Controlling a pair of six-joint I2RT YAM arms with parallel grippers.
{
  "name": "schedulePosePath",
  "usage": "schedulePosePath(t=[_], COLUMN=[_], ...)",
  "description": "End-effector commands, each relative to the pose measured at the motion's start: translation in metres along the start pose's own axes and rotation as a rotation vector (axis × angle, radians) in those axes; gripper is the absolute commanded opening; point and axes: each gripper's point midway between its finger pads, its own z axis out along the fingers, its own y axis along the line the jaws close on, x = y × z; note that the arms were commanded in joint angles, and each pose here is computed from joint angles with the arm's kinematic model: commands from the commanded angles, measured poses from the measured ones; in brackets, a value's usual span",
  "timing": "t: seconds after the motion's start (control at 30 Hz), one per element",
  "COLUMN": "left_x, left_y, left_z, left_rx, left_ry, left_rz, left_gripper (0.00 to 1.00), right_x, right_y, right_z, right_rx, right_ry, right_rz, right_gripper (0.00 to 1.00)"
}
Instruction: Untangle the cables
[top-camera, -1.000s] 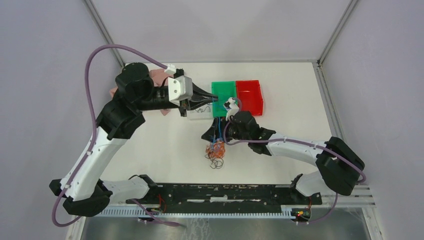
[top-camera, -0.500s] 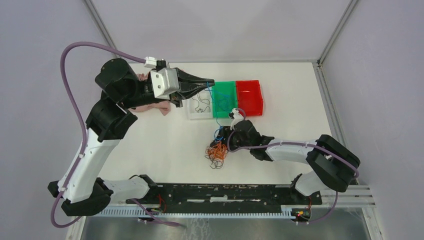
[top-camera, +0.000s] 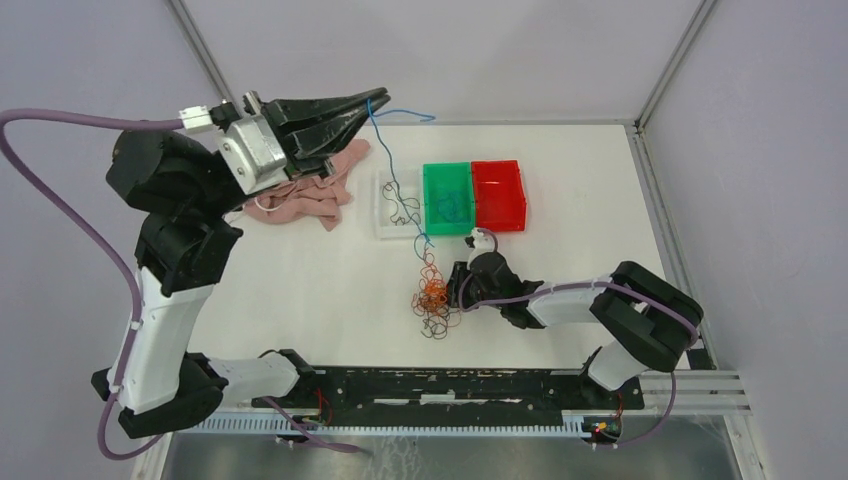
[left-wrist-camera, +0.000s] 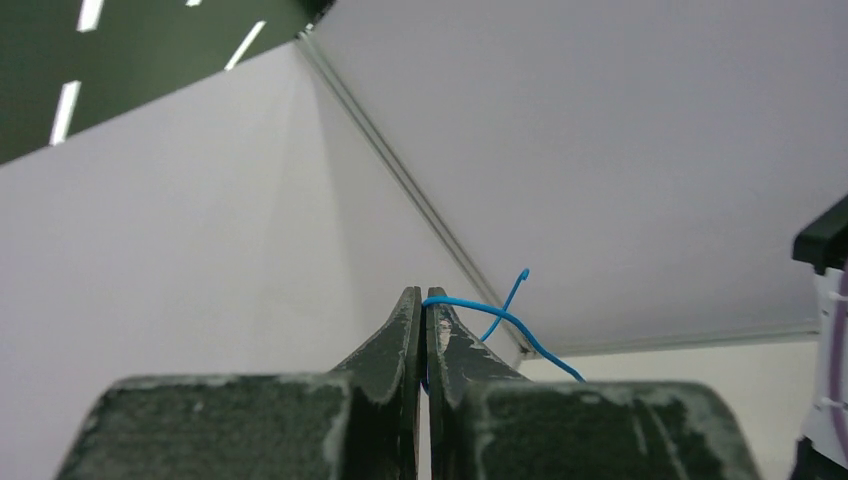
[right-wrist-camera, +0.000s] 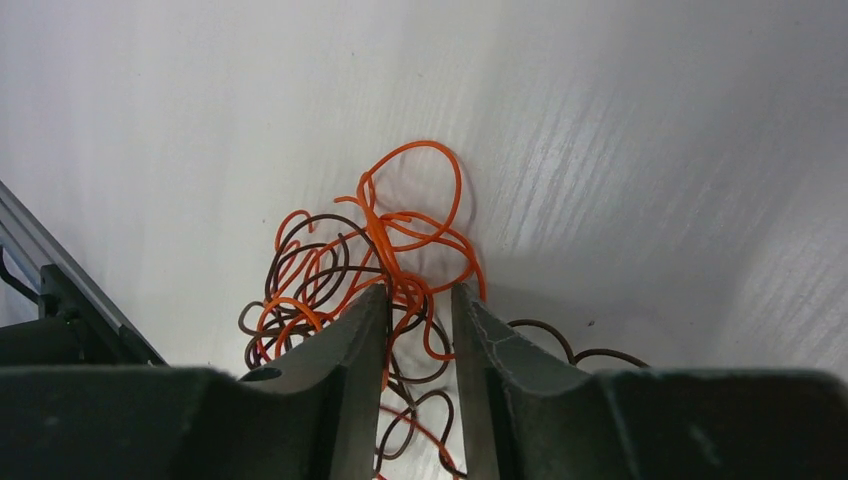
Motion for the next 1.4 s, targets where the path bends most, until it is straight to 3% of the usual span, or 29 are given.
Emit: schedulePosePath(t=[0.0, 0.47, 0.77, 0.9, 1.0, 1.03, 1.13, 1.37], left_x=[-0.048, -0.123, -0.170, -0.175, -0.145, -0.118, -0.087, -0.028], left_y=[0.046, 0.142, 0.177, 0.174, 0.164, 0.156, 0.138, 0.101], left_z=[-0.003, -0.034, -0.053, -0.051, -0.034, -0.021, -0.016, 0.000], left_rx=[-0.191, -0.678, -0.934, -0.926, -0.805, -0.742, -0.658, -0.464], left_ry=[-0.114, -0.220, -0.308, -0.334, -0.259, -0.213, -0.163, -0.069], left_rz=[0.161, 0.554, 0.784, 0.815, 0.739, 0.706, 0.658, 0.524], left_gripper=[0.03, 0.03, 0.03, 0.03, 0.03, 0.03, 0.03, 0.03], right_x=[0.003, 0.015, 0.035, 0.038, 0.014, 0.001, -0.045, -0.110], right_y=[-0.015, -0.038, -0.063, -0.065, -0.046, -0.036, -0.002, 0.082], right_z=[0.004, 0.004, 0.006, 0.007, -0.003, -0.009, -0.037, -0.105], right_rx=[0.050, 0.124, 0.181, 0.171, 0.145, 0.131, 0.095, -0.128], right_ry=[-0.019, -0.008, 0.014, 0.013, -0.029, -0.049, -0.137, -0.266], right_rz=[-0.014, -0.019, -0.011, -0.004, -0.046, -0.081, -0.160, -0.349], right_gripper=[0.34, 0.26, 0.02, 0.01, 0.19, 0.22, 0.30, 0.74])
